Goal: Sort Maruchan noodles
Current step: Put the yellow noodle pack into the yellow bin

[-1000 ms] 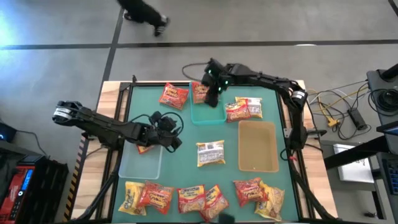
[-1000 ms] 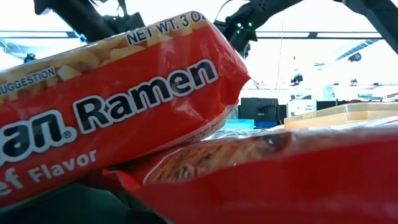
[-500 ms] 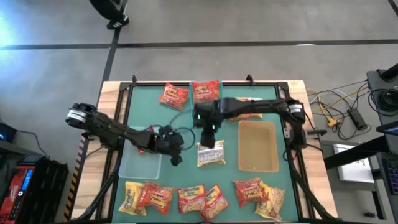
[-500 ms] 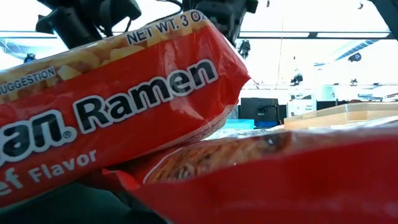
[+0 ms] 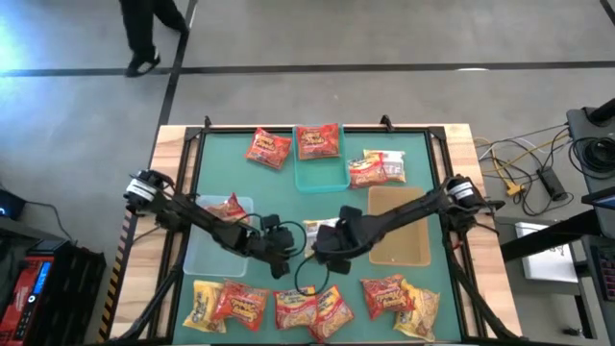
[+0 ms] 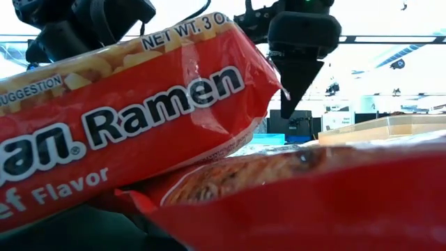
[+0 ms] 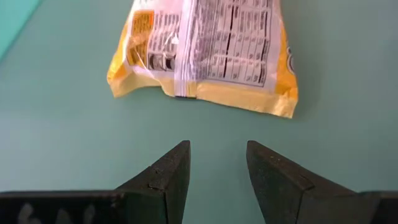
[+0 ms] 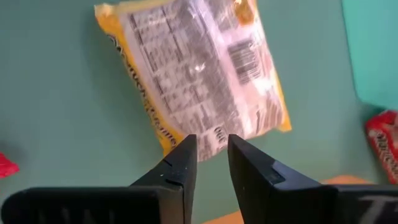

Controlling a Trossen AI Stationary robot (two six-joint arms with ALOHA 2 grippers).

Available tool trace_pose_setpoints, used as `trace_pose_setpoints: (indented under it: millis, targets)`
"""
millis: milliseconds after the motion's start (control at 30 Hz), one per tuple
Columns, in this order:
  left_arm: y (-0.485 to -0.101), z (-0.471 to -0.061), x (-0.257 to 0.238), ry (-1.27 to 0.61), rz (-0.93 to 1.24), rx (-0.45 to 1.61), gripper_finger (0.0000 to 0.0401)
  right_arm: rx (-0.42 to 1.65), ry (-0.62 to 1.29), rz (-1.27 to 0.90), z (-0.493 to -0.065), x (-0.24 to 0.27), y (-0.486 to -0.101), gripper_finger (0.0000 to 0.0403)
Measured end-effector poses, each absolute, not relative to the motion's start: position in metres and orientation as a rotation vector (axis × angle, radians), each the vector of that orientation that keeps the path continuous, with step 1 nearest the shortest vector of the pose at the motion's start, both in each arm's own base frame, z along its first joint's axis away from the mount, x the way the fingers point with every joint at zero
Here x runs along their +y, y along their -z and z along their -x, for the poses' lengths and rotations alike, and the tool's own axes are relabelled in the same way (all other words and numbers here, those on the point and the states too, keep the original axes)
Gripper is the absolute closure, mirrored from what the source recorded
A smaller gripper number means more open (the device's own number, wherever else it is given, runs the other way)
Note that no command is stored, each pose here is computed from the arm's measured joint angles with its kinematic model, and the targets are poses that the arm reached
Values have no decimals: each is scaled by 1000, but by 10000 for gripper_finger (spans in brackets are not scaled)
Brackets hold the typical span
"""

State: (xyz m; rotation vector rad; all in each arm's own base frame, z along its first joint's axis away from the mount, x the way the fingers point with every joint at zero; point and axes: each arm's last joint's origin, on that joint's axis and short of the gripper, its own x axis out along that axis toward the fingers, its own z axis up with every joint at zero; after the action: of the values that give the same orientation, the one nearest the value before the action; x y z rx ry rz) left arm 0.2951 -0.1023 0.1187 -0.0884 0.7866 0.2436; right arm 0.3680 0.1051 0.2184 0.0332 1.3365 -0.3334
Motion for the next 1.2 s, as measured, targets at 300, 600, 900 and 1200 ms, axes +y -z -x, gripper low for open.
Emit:
trace_pose_setpoints:
  millis: [300,600,900,1200]
  targets:
    - [-115,-297,-103,-257,131,782,259,1358,372,-52,-361,109,-208,288]
    - [-115,-296,-107,-183,260,819,259,1353,455,-152,-361,106,-208,234]
    - [-107,-304,-116,-94,460,815,259,1356,448,-162,-361,107,-207,169]
    - [-111,-306,-108,-89,489,819,259,1404,446,-160,-356,106,-201,165]
